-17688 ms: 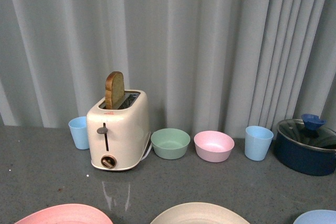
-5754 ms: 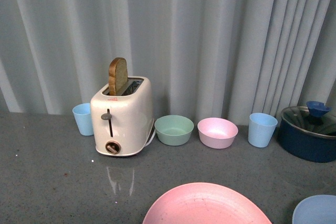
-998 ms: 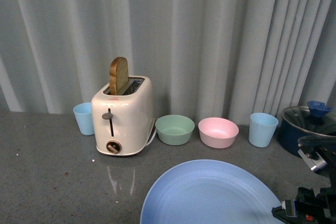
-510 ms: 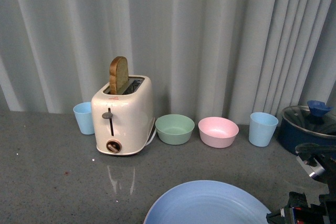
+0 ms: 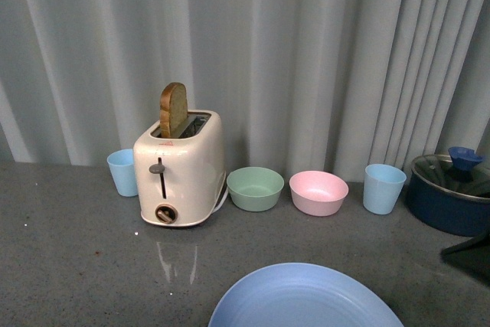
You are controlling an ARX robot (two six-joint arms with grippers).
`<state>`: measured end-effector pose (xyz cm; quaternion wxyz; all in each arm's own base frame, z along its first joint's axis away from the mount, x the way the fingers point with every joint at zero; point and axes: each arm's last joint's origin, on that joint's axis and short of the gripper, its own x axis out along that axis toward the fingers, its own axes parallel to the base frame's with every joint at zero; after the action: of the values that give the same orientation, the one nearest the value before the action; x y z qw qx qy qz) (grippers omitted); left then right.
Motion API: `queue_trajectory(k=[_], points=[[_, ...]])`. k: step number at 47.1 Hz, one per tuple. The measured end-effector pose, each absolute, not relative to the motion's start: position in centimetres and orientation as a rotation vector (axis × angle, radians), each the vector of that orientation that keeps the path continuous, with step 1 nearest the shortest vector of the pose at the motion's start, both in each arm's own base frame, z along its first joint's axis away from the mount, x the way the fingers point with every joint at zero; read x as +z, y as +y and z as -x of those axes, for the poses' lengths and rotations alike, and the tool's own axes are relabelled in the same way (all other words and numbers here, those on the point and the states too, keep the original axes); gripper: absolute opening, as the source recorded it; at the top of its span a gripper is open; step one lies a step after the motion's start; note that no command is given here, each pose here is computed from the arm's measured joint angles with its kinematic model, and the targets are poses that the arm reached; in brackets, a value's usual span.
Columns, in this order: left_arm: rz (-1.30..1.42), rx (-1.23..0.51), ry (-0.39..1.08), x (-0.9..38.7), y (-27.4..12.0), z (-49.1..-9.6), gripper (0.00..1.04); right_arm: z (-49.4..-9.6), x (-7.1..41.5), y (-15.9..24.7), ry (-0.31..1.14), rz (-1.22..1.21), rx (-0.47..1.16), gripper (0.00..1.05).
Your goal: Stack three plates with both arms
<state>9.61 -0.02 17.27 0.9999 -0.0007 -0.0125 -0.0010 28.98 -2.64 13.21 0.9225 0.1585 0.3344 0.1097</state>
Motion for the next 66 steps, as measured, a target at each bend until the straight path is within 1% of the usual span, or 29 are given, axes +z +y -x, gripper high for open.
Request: queue_trajectory(k=[5,10,15,19,21,24,26,30,32,34,35,38,40,43,44,49,66], points=[[0.001,-0.002,-0.025,17.3,0.0,-9.6,0.98,-27.4,17.0,-5.2,0.56,-0.278,0.026,0.97],[0.001,-0.002,-0.025,17.3,0.0,-9.6,0.98,-25.5,20.7,-6.0,0.434,-0.229,-0.063,0.97],[0.001,-0.002,-0.025,17.3,0.0,-9.6,0.98,-22.4,25.3,-5.1,0.267,-0.119,-0.117,0.97],[0.001,-0.002,-0.025,17.3,0.0,-9.6,0.98,-20.4,27.1,-4.0,0.186,-0.057,-0.133,0.97],[0.001,-0.002,-0.025,17.3,0.0,-9.6,0.98,-19.8,27.4,-3.7,0.139,-0.047,-0.104,0.94],[0.001,-0.002,-0.025,17.3,0.0,-9.6,0.98,-18.6,27.4,-2.9,0.033,-0.023,-0.033,0.84],[0.001,-0.002,-0.025,17.3,0.0,-9.6,0.98,-17.7,26.9,-2.3,0.014,-0.015,-0.024,0.77],[0.001,-0.002,-0.025,17.3,0.0,-9.6,0.98,-16.0,25.5,-0.9,0.022,-0.008,-0.034,0.63],[0.001,-0.002,-0.025,17.3,0.0,-9.6,0.98,-14.9,24.8,-0.3,0.031,-0.005,-0.008,0.52],[0.001,-0.002,-0.025,17.3,0.0,-9.6,0.98,-14.2,24.4,-0.1,0.034,-0.004,0.005,0.45],[0.001,-0.002,-0.025,17.3,0.0,-9.6,0.98,-13.7,24.1,0.0,0.025,-0.003,0.008,0.4],[0.001,-0.002,-0.025,17.3,0.0,-9.6,0.98,-13.1,23.7,0.0,0.006,-0.003,0.0,0.29],[0.001,-0.002,-0.025,17.3,0.0,-9.6,0.98,-12.8,23.3,0.0,-0.006,-0.003,-0.003,0.2],[0.001,-0.002,-0.025,17.3,0.0,-9.6,0.98,-12.5,22.3,0.0,0.0,-0.003,-0.003,0.04],[0.001,-0.002,-0.025,17.3,0.0,-9.6,0.98,-12.5,22.0,0.0,0.004,0.001,-0.002,0.02],[0.001,-0.002,-0.025,17.3,0.0,-9.6,0.98,-12.2,20.8,0.0,0.017,0.0,-0.002,0.03],[0.001,-0.002,-0.025,17.3,0.0,-9.6,0.98,-11.4,18.9,0.0,0.003,0.0,-0.002,0.03]])
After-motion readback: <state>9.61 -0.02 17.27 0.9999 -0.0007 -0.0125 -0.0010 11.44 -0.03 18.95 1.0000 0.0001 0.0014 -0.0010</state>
